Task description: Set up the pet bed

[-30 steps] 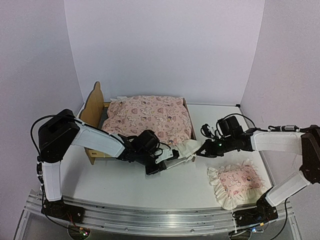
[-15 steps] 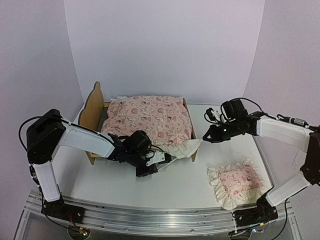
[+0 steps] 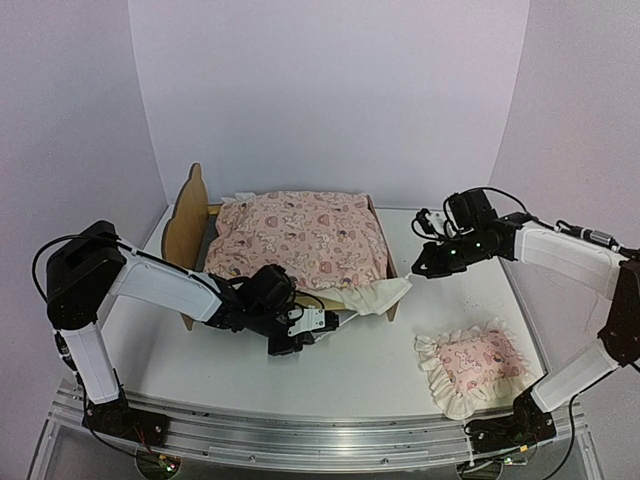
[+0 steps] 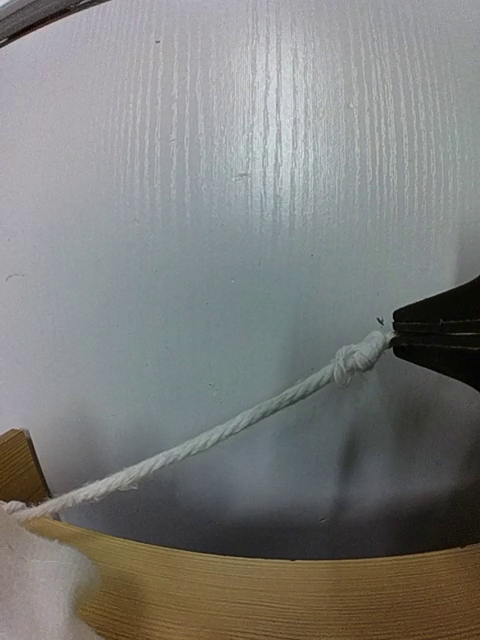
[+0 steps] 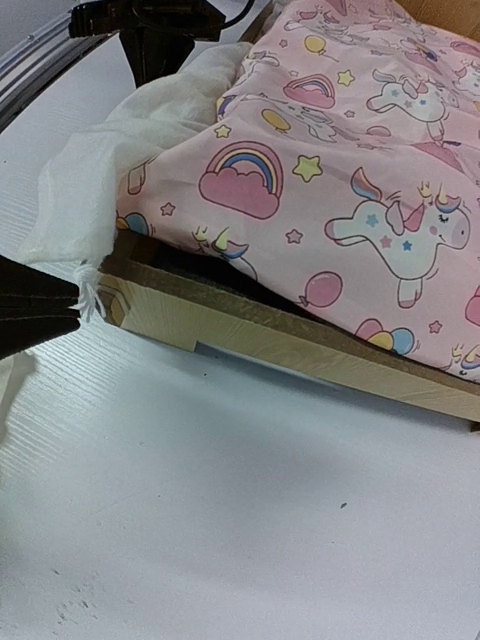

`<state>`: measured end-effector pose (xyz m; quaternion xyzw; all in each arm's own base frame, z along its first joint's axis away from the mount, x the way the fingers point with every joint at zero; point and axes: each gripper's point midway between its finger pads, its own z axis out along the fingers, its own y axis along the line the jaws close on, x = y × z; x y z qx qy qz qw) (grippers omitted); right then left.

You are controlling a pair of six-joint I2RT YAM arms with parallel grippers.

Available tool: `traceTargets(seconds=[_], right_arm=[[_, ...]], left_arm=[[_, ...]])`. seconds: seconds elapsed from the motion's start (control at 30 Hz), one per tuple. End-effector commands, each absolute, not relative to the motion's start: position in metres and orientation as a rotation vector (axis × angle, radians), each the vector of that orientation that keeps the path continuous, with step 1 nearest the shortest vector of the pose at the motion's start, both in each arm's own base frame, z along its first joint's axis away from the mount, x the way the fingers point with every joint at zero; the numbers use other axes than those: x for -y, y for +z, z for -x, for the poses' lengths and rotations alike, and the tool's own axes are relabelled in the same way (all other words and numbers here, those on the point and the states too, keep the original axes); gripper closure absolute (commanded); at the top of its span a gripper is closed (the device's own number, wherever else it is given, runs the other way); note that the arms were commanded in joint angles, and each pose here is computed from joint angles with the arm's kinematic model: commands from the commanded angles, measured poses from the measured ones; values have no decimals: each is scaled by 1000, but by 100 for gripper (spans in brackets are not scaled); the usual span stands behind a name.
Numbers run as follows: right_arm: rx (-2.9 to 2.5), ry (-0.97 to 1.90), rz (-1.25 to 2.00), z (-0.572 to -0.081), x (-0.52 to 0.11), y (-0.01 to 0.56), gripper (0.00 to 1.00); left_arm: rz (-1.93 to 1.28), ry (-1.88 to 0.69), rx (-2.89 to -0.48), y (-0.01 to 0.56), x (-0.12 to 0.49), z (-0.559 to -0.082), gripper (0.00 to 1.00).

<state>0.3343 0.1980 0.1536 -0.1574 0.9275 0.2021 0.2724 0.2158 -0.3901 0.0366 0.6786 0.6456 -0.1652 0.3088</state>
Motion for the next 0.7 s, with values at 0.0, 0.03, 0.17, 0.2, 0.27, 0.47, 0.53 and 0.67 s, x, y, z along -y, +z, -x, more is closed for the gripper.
traceTargets(seconds=[0.0, 0.03, 0.17, 0.2, 0.27, 0.47, 0.53, 0.67], right_arm=[[-2375, 498, 342, -366, -187, 191, 100], [-2390, 526, 329, -363, -189, 187, 100], [-2480, 708, 255, -339, -202, 168, 100], [-2508, 735, 218, -330, -201, 161, 100], [-2548, 775, 161, -315, -200, 150, 100], [-2595, 954, 28, -276, -207, 129, 100], [-2625, 1014, 3, -265, -212, 119, 100], [-2672, 1051, -30, -253, -214, 107, 100]], left_arm=[[-1844, -398, -1736, 26, 374, -211, 100], [-1840, -408, -1730, 28, 376, -211, 100], [-1820, -472, -1679, 37, 396, -209, 100], [-1814, -488, -1668, 39, 403, -208, 100], [-1801, -528, -1647, 43, 416, -208, 100], [-1784, -623, -1557, 50, 451, -205, 100], [-1786, -645, -1534, 50, 459, -203, 100], [-1782, -669, -1517, 48, 468, -202, 100]])
